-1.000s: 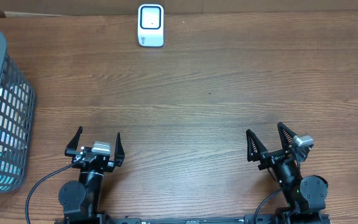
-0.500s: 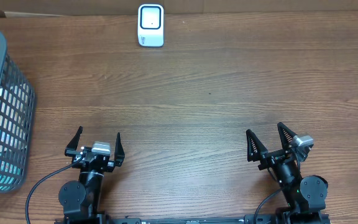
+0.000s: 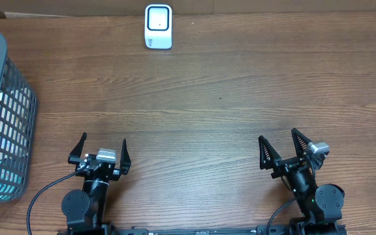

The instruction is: Scan the item barcode

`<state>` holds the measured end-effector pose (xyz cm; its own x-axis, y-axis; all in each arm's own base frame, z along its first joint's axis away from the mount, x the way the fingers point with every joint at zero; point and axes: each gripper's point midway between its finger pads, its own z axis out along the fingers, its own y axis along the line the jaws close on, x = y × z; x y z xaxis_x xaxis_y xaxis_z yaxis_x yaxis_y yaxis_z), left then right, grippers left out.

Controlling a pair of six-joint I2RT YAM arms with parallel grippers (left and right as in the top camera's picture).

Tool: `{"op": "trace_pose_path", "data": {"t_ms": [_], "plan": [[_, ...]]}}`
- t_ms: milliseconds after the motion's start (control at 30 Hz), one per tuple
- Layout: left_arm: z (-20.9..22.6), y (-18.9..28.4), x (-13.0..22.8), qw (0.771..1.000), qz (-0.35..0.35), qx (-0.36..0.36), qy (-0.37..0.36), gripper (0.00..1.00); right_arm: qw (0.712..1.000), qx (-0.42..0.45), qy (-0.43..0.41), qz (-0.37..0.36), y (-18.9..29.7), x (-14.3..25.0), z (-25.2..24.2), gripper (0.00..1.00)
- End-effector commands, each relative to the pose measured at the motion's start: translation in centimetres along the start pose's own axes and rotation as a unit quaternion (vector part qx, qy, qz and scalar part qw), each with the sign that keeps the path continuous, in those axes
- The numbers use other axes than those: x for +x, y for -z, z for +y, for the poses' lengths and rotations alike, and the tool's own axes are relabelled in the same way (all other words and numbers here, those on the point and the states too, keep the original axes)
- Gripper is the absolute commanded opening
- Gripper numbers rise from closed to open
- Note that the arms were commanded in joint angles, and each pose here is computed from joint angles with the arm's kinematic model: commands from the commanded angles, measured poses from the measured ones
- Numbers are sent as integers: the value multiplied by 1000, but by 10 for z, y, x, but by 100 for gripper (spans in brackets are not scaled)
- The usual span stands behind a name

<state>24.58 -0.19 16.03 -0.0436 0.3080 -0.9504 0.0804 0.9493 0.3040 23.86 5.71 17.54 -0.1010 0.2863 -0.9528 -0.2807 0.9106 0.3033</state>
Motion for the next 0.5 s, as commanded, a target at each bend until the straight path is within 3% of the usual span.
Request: {"op": "trace_pose_path", "data": {"t_ms": [0, 467], "plan": [[1, 0, 1, 1000, -1, -4, -8, 100, 1000, 4, 1, -5, 0, 0, -3, 100], [-1, 0, -3, 1000, -10, 2, -2, 99, 1000, 4, 1, -5, 0, 0, -3, 100]]}}
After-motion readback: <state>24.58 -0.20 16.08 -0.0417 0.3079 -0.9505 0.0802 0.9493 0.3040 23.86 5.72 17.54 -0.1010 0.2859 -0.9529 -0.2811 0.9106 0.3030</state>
